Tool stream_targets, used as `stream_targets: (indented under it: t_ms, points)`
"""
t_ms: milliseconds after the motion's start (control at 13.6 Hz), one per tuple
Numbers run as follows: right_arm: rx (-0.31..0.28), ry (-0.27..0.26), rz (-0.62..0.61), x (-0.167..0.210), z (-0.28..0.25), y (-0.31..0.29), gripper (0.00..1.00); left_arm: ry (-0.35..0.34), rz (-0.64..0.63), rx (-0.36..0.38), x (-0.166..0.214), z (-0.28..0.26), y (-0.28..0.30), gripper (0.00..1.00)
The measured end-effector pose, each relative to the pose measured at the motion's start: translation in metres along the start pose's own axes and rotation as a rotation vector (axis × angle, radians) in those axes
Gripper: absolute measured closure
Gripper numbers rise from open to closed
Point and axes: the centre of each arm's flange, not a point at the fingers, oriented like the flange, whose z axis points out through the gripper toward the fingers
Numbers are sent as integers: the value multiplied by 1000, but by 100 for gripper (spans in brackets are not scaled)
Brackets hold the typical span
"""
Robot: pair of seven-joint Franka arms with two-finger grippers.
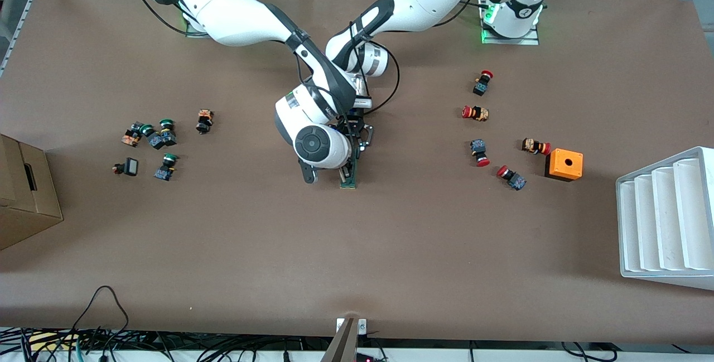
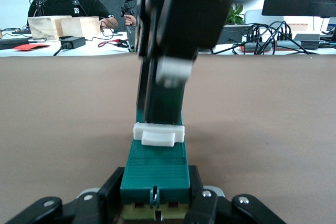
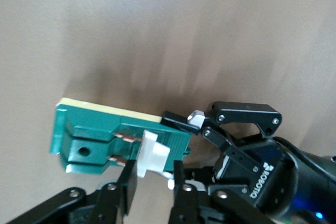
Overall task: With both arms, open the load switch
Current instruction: 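Open the right gripper and withdraw the right arm from the switch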
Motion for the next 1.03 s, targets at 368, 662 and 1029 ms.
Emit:
stream_targets:
  t_ms: [368, 662, 1029]
  points:
    - [43, -12, -82, 30, -95, 2, 10, 0, 0, 0, 0, 0, 0, 47]
    - [54, -7, -305, 92, -169, 7, 1, 5, 4, 5, 0, 5, -3, 28]
    - [90, 17, -637, 192, -234, 34, 1, 5, 2, 3, 0, 11, -4, 0]
